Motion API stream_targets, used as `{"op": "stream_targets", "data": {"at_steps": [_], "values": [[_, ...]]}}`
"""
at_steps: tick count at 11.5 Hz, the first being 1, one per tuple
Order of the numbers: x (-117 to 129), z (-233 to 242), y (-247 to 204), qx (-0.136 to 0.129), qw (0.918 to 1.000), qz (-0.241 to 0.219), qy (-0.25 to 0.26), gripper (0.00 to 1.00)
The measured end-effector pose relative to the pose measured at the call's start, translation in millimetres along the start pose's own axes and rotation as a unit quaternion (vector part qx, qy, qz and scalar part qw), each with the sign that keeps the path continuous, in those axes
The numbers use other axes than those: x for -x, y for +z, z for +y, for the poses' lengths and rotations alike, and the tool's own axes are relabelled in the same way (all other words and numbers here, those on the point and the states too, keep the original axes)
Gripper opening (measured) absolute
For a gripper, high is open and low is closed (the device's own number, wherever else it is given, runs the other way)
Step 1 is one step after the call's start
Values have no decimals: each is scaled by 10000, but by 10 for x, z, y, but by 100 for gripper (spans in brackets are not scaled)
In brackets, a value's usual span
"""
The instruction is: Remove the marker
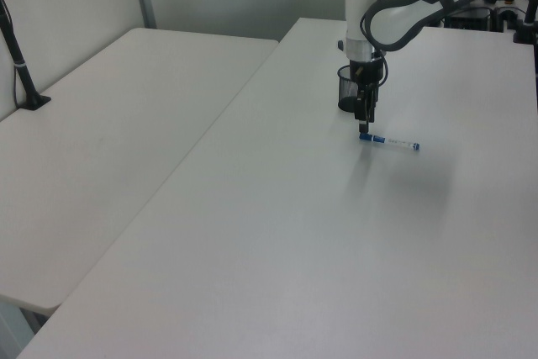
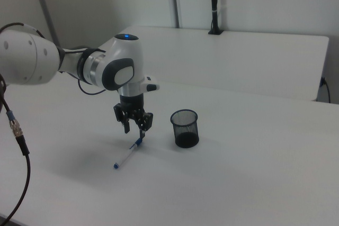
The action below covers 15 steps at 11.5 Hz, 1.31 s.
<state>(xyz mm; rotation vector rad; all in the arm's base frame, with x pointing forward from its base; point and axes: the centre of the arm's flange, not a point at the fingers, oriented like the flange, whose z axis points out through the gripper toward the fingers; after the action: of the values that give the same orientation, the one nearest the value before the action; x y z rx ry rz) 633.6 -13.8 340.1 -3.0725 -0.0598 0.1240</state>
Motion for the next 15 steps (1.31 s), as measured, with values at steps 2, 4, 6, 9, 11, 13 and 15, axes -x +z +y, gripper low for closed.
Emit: {"op": "stream_targets", "data": {"at_steps": [2,4,6,9,11,13,15], "values": [[-16,-4,-100,8,10000,95,21,95],[16,-31,-501,6,9992,376,142,100],[193,-65,-1153,-34,9987,440,264,100],[686,13,-2152,-83,9971,640,405,100],[1025,214,-2593,-134,9931,825,826,100],[1225,280,-2768,-184,9908,810,1073,100],[1228,290,-2733,120,9917,751,1033,100]]}}
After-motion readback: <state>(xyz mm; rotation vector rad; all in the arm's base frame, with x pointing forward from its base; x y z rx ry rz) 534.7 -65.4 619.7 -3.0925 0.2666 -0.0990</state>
